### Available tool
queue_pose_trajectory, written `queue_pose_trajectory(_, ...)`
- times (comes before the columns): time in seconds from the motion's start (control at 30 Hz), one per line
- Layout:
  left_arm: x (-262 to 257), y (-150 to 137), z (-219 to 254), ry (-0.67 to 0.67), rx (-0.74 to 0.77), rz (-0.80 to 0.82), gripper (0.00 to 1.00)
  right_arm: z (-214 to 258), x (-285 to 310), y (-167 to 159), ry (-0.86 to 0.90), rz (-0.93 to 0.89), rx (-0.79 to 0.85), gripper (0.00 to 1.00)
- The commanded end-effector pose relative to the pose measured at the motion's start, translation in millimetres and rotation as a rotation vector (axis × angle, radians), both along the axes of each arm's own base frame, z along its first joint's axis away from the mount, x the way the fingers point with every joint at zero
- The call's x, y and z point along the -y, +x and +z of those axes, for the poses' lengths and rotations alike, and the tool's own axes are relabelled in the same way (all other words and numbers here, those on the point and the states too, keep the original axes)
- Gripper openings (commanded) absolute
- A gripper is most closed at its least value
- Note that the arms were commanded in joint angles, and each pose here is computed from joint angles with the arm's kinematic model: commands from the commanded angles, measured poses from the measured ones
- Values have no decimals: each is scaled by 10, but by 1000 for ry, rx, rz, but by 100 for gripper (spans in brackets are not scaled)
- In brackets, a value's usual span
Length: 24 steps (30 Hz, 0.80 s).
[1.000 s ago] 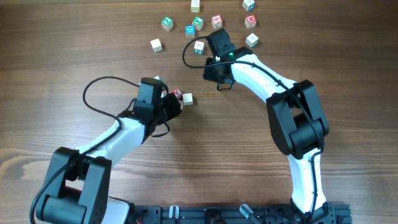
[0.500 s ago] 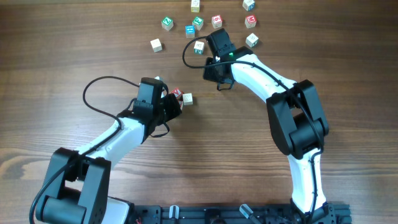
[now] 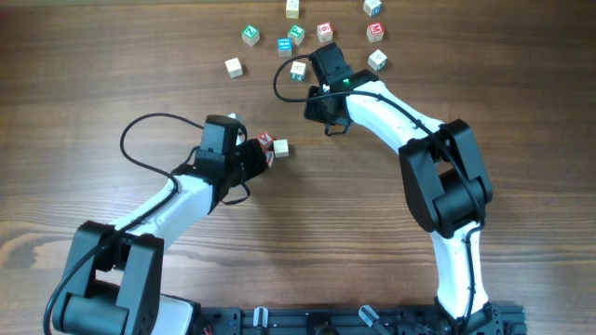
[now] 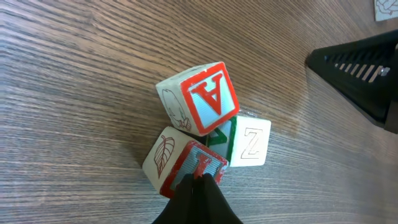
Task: Form a circle
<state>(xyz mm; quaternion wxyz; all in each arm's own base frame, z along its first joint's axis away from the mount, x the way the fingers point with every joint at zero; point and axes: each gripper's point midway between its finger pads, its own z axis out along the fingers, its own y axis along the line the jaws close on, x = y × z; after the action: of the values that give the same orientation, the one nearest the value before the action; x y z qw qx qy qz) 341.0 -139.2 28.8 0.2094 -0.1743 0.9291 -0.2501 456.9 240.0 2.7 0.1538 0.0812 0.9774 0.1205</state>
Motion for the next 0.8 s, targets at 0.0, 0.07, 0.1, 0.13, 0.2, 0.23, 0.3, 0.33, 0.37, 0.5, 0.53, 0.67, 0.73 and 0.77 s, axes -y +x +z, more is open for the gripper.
queue_pose_trajectory(0.0,-58,-90,-133,23,-36,-10,4,-24,40,58,-17,-25,9,5)
queue_pose_trajectory(0.07,-43,-93,-120,14,-35,-15,4,-24,45,60,-19,-26,10,5)
queue_pose_trajectory(0.1,-30,-94,-106,7,-33,-19,4,-24,44,59,-19,-26,9,4)
queue_pose_trajectory(0.13,-23,-90,-90,3,-28,-21,4,-24,44,59,-19,-26,9,5)
queue_pose_trajectory(0.2,-20,-76,-51,1,-15,-21,4,-24,44,60,-19,-27,9,5)
queue_pose_trajectory(0.23,-18,-67,-28,-1,-7,-21,4,-24,45,60,-19,-26,10,4)
queue_pose_trajectory(0.3,-8,-53,13,-1,11,-34,4,-24,44,59,-19,-27,9,5)
queue_pose_trajectory(0.33,17,-50,35,-4,26,-60,4,-24,44,59,-19,-27,9,4)
queue_pose_trajectory(0.37,52,-42,69,-15,42,-83,4,-24,44,59,-19,-27,9,5)
queue_pose_trajectory(0.5,116,0,177,-49,80,-102,4,-21,42,66,-18,-27,12,5)
queue_pose_trajectory(0.53,127,3,202,-55,87,-106,4,-22,42,65,-18,-26,12,5)
queue_pose_trajectory(0.67,138,20,336,-66,123,-109,4,-21,42,67,-18,-27,12,5)
queue_pose_trajectory(0.73,112,44,397,-56,145,-97,4,-21,42,66,-18,-27,12,5)
queue_pose_trajectory(0.77,81,60,398,-41,150,-83,4,-22,43,65,-18,-27,12,5)
